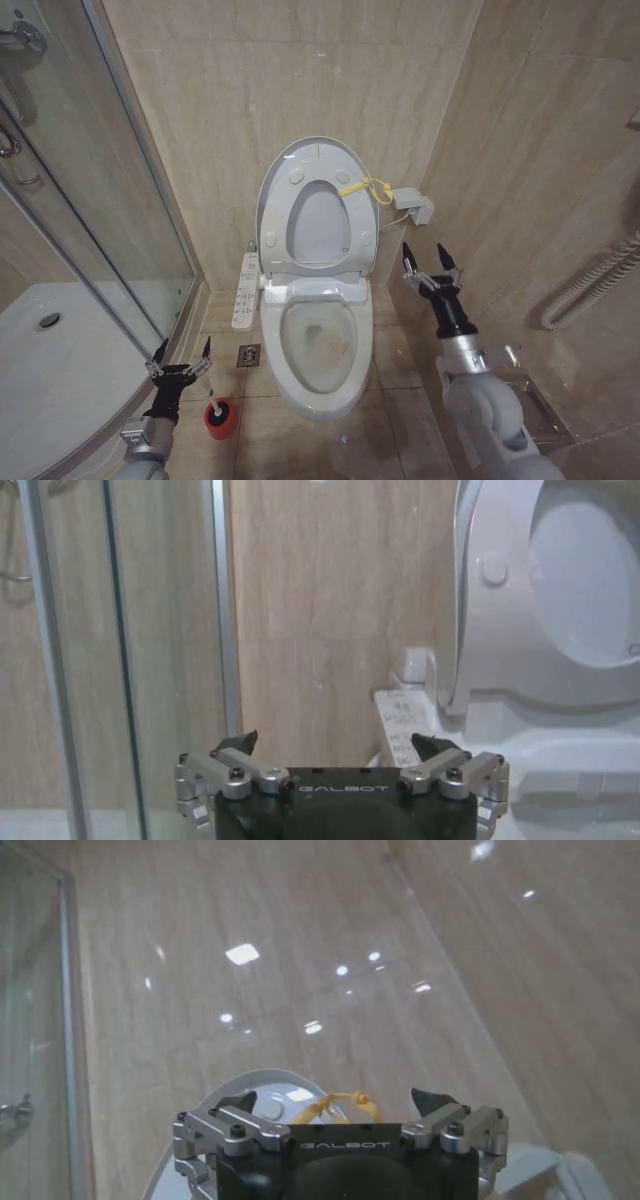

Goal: Open the toilet lid, clean the toilet bowl with a toilet brush, close the toilet lid, and flush.

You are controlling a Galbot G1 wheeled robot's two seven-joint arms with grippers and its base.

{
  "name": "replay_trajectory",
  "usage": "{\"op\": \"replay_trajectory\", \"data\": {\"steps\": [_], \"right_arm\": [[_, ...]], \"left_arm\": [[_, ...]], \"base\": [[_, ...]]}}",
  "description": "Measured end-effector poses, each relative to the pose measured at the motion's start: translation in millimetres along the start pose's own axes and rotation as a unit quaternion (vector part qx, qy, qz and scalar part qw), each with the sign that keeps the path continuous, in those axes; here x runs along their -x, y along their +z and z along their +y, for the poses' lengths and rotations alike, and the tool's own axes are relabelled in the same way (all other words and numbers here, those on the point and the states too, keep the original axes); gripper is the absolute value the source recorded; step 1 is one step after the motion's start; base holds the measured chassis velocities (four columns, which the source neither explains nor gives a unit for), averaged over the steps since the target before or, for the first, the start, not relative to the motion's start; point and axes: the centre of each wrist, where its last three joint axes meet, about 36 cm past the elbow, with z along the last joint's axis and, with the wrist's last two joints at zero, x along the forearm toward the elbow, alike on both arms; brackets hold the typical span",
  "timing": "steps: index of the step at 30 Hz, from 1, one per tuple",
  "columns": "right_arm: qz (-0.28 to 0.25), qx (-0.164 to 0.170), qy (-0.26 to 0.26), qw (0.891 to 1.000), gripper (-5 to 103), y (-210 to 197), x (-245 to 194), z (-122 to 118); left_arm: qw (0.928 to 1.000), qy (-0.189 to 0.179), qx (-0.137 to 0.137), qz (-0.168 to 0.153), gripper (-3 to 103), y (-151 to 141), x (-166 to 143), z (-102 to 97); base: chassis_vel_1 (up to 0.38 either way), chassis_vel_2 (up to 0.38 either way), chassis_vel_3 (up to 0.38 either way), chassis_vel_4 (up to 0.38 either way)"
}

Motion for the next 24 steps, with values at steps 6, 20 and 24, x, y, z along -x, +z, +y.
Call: {"op": "replay_trajectory", "data": {"steps": [6, 20, 24], "right_arm": [[0.005, -0.006, 0.029, 1.0, 100, 7, -24, 9], [0.065, -0.08, 0.074, 0.992, 100, 65, -102, 5], [0.077, -0.098, 0.087, 0.988, 100, 82, -112, 0]], "left_arm": [[0.9999, 0.004, -0.004, -0.012, 100, -11, -3, -3.6], [0.9958, 0.048, 0.002, -0.077, 100, -30, -18, -20.6], [0.9969, 0.043, 0.008, -0.066, 100, -17, -19, -15.5]], "base": [[0.0, 0.0, 0.0, 0.0], [0.0, 0.0, 0.0, 0.0], [0.0, 0.0, 0.0, 0.0]]}}
